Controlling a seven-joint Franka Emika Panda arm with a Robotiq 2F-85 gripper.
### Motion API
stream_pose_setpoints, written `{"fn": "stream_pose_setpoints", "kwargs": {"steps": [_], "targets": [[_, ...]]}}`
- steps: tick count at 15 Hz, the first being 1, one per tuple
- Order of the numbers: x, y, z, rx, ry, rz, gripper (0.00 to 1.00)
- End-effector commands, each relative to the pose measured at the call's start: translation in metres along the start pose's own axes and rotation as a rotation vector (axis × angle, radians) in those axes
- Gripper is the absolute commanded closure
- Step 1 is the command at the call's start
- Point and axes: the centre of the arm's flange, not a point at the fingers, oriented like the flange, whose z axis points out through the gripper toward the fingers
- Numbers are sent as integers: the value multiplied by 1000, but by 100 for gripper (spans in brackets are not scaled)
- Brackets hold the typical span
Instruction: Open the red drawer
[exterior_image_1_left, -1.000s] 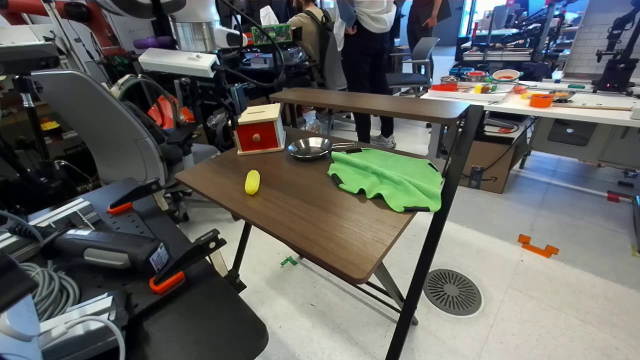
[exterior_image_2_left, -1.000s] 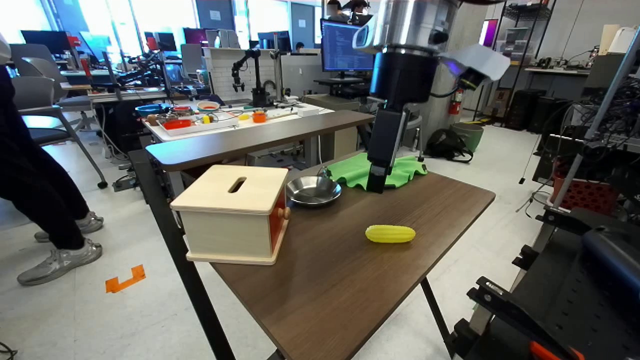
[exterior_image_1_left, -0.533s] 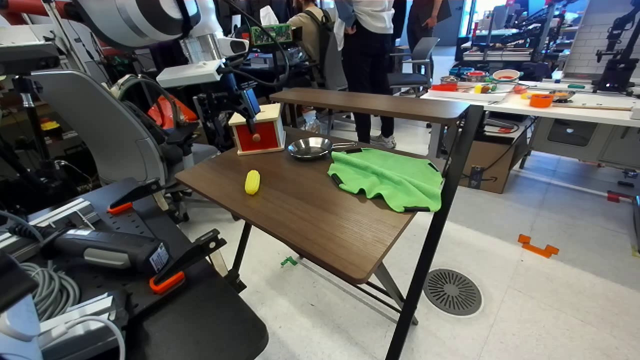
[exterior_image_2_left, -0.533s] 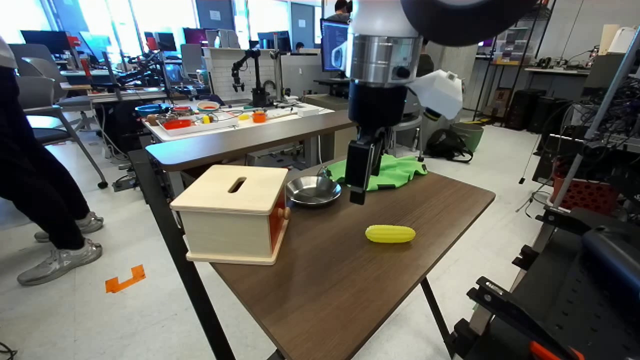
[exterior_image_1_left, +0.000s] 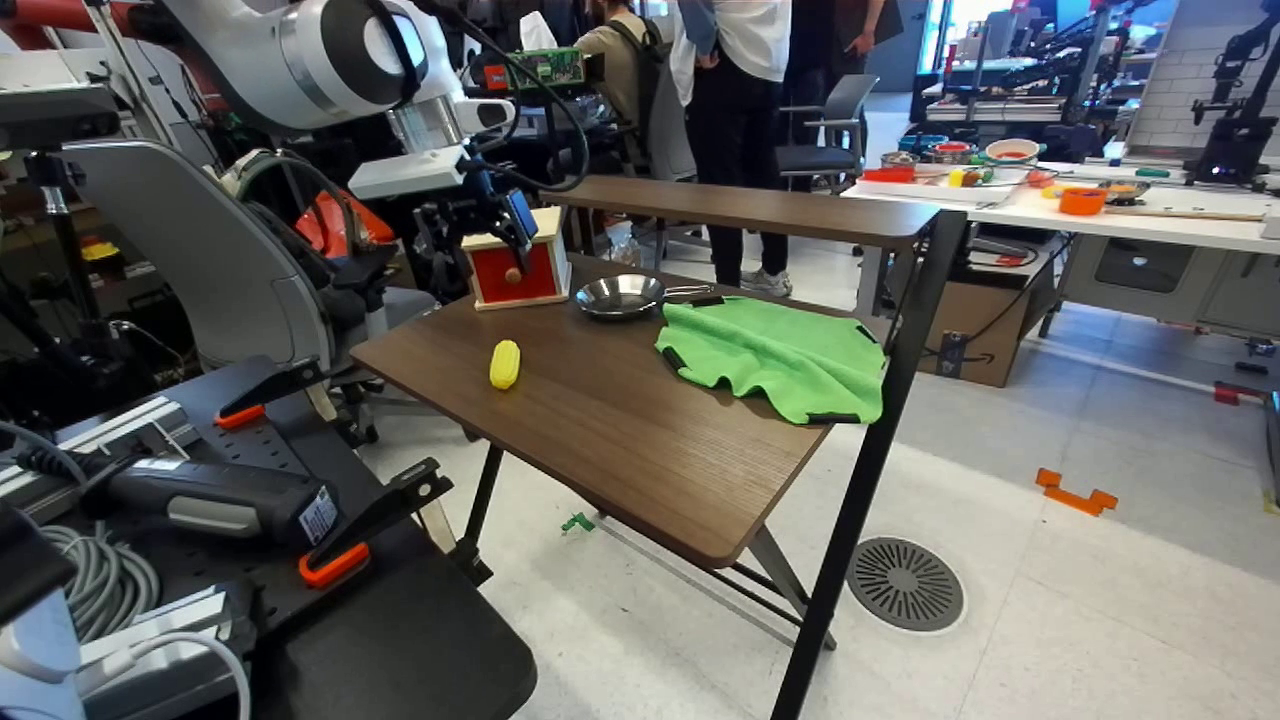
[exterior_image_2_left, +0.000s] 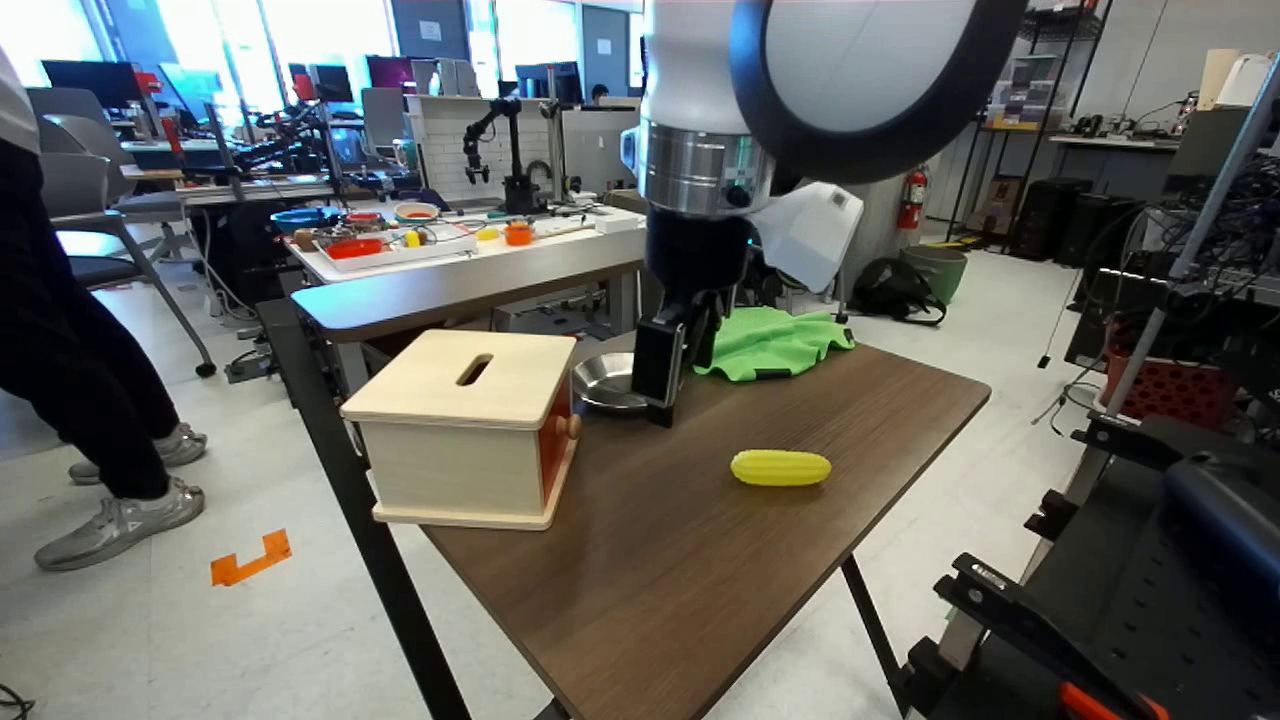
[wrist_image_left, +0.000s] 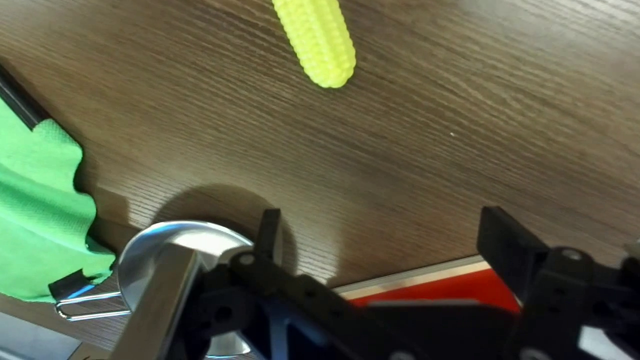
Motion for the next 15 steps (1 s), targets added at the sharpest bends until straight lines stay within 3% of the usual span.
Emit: {"fn": "stream_pose_setpoints", "kwargs": {"steps": [1, 15], "targets": [[22, 1, 16, 11, 37, -30, 0], [62, 0, 49, 133, 91, -223, 0]]}}
